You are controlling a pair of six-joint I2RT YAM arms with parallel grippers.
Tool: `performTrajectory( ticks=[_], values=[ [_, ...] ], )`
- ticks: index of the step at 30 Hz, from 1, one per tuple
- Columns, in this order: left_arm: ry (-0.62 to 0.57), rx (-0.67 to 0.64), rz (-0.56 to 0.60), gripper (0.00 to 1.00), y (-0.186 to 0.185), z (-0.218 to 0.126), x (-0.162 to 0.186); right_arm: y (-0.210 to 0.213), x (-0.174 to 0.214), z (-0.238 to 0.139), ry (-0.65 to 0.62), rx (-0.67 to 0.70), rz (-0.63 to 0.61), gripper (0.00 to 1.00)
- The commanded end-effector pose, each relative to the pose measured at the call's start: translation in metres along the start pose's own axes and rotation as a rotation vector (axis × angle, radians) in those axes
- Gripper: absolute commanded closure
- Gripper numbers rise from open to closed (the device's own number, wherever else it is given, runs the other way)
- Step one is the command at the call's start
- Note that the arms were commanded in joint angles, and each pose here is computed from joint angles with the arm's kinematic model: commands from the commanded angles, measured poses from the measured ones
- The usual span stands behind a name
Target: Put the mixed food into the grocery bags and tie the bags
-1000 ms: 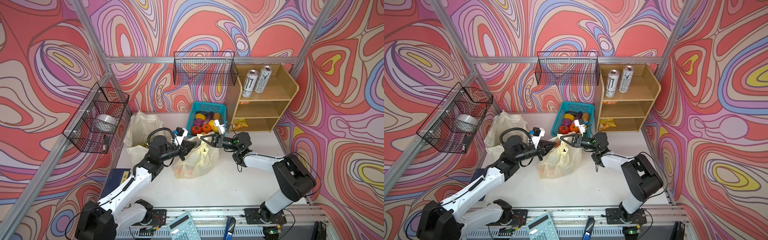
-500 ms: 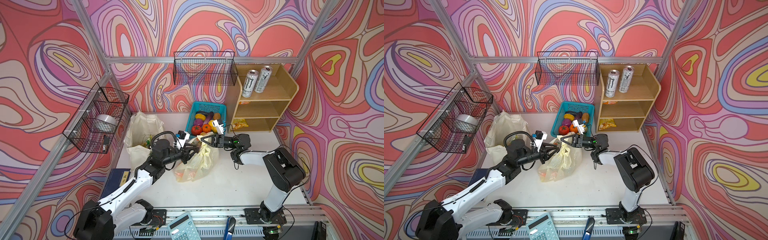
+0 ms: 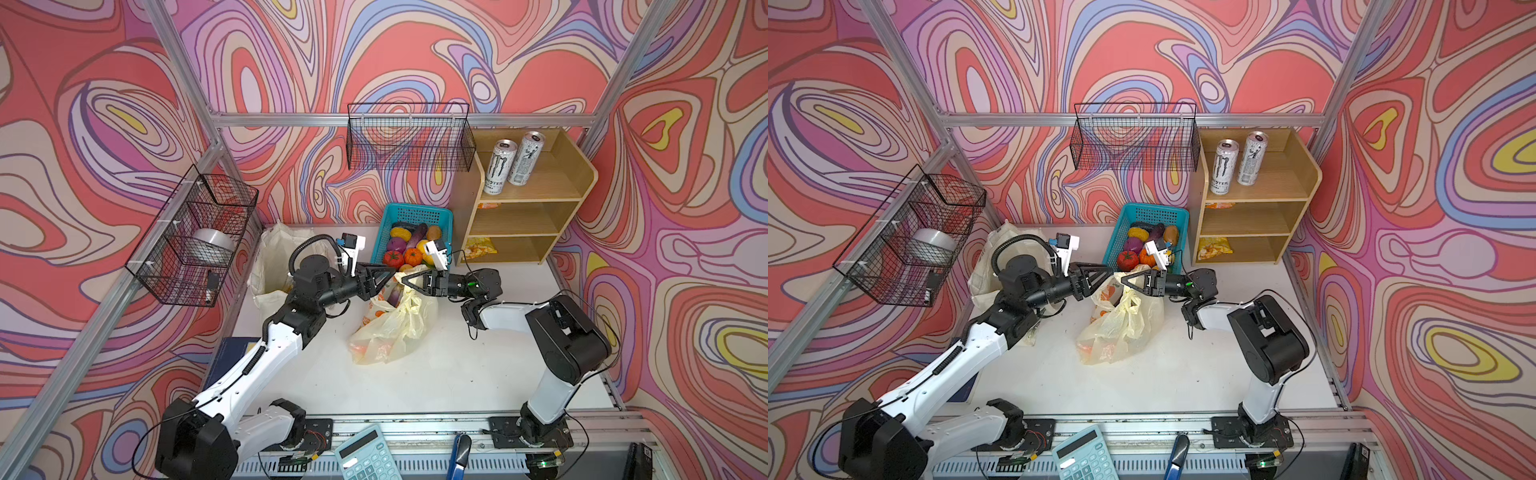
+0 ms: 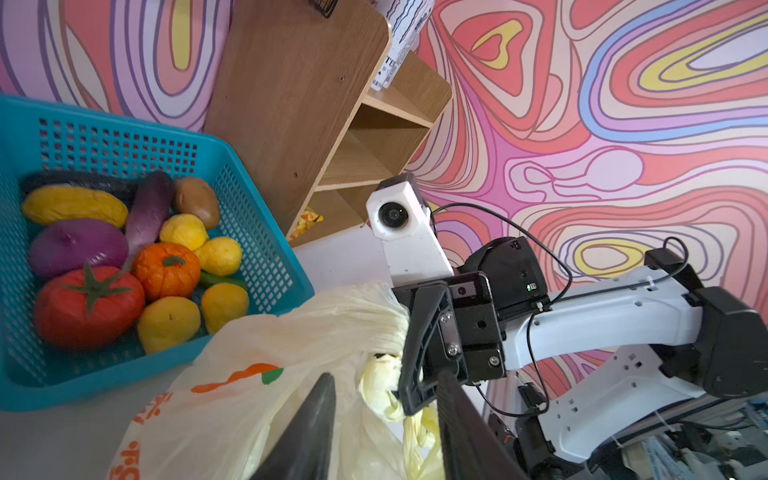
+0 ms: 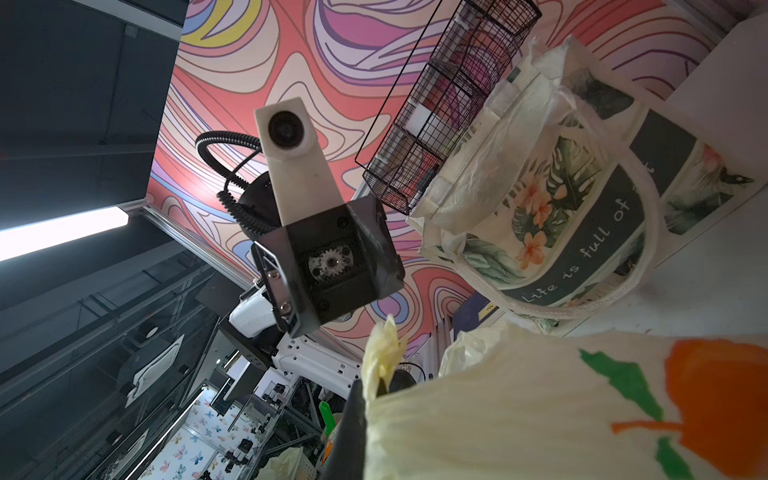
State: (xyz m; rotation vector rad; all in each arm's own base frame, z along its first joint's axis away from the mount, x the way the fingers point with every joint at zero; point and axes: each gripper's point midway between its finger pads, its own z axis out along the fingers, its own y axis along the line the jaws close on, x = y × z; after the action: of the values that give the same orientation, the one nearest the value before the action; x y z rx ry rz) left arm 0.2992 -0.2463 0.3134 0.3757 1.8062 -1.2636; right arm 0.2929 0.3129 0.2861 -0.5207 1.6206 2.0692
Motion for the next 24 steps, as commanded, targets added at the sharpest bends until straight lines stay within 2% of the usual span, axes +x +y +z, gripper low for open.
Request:
performTrajectory(
  ticks=[1,4,17,20,24],
  values=[
    [0.016,0.061,-0.067,0.57,-0.017,0.005,-0.006,0.006,0.002,-0.003,0.005,-0.012,-0.037,1.00],
    [0.054,0.050,-0.059,0.57,-0.020,0.012,0.002,0.006,0.002,-0.002,0.004,-0.012,-0.039,1.00],
    [0.072,0.049,-0.076,0.62,-0.014,0.023,0.011,0.004,0.001,-0.002,-0.002,-0.010,-0.035,1.00],
    [0.072,0.051,-0.078,0.69,-0.013,0.025,0.011,0.004,0.001,-0.002,-0.003,-0.010,-0.035,1.00],
    [0.069,0.063,-0.087,0.87,-0.012,0.029,0.011,0.004,0.001,-0.002,-0.003,-0.010,-0.033,1.00]
  ],
)
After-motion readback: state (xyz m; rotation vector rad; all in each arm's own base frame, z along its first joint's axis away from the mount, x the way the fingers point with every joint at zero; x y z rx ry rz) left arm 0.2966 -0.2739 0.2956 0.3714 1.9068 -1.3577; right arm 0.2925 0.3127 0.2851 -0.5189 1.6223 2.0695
